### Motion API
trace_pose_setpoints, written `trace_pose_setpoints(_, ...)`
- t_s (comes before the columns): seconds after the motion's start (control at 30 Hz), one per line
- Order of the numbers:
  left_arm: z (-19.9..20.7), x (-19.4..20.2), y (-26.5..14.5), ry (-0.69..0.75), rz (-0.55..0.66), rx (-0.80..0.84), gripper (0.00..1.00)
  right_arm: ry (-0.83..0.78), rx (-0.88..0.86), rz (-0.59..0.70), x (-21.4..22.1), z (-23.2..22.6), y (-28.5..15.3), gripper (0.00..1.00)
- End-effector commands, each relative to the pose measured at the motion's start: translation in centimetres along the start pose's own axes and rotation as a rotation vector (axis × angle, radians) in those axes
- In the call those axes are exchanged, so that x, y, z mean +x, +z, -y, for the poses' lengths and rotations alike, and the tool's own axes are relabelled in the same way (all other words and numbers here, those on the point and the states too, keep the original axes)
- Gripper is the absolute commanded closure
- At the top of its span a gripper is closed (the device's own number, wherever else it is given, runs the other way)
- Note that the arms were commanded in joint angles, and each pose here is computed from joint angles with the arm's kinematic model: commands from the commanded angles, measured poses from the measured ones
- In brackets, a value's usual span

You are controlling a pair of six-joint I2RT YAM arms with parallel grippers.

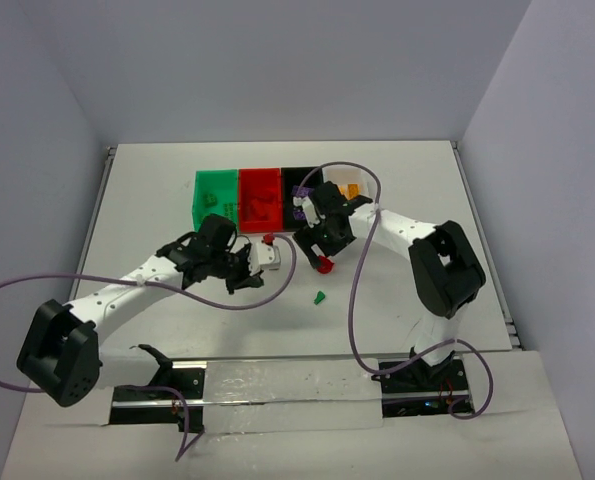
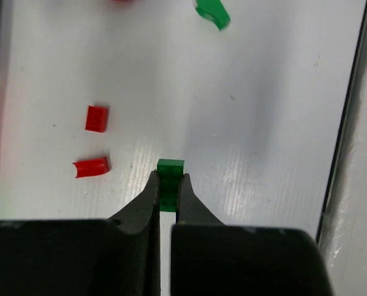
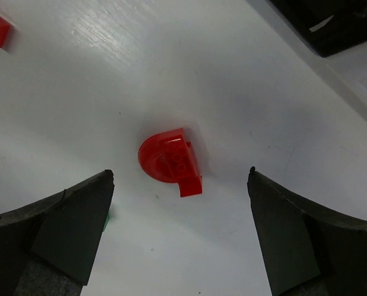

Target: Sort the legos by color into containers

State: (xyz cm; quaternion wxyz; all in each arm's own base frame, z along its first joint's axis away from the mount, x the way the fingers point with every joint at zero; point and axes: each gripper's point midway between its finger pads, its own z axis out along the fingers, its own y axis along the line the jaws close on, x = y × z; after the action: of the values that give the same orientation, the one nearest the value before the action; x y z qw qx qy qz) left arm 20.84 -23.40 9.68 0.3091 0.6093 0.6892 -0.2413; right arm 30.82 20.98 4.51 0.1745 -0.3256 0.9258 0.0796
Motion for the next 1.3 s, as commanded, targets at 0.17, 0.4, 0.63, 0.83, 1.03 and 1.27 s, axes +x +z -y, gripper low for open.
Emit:
trace_pose_setpoints(0.17,-1.8,-4.2,-4.0,-0.165,0.166,-0.002,1.0,-0.056,-0.036,-0.013,-0.4,-1.0,1.9,0.09)
trace_pose_setpoints(0.4,-3.3,-4.2,-5.0,-0.195,0.185,-0.041,1.0,-0.068,-0.047,-0.048,0.8,-1.0,2.9,0.3)
trace_pose_setpoints(0.63,-6.7,-3.8,-6.5,-0.306,0.226,-0.146,1.0,-0.064,-0.077,-0.045,0.9,-1.7,1.9,0.54)
trace_pose_setpoints(0.83,-11.2,-3.3,-9.6,-0.435,0.292,-0.291,1.0,-0.063,-0.12,0.051,-2.0,-2.7,-2.6,0.64)
trace_pose_setpoints(1.03,-16.9,-2.0,-12.8,-0.463,0.266,-0.542,1.0,-0.059,-0.199,0.28,-10.0,-4.7,-10.4,0.64)
trace_pose_setpoints(1.27,-24.9,0.0,-13.3,-0.498,0.194,-0.776,1.0,-0.013,-0.17,0.544,-22.7,-4.8,-14.5,0.64)
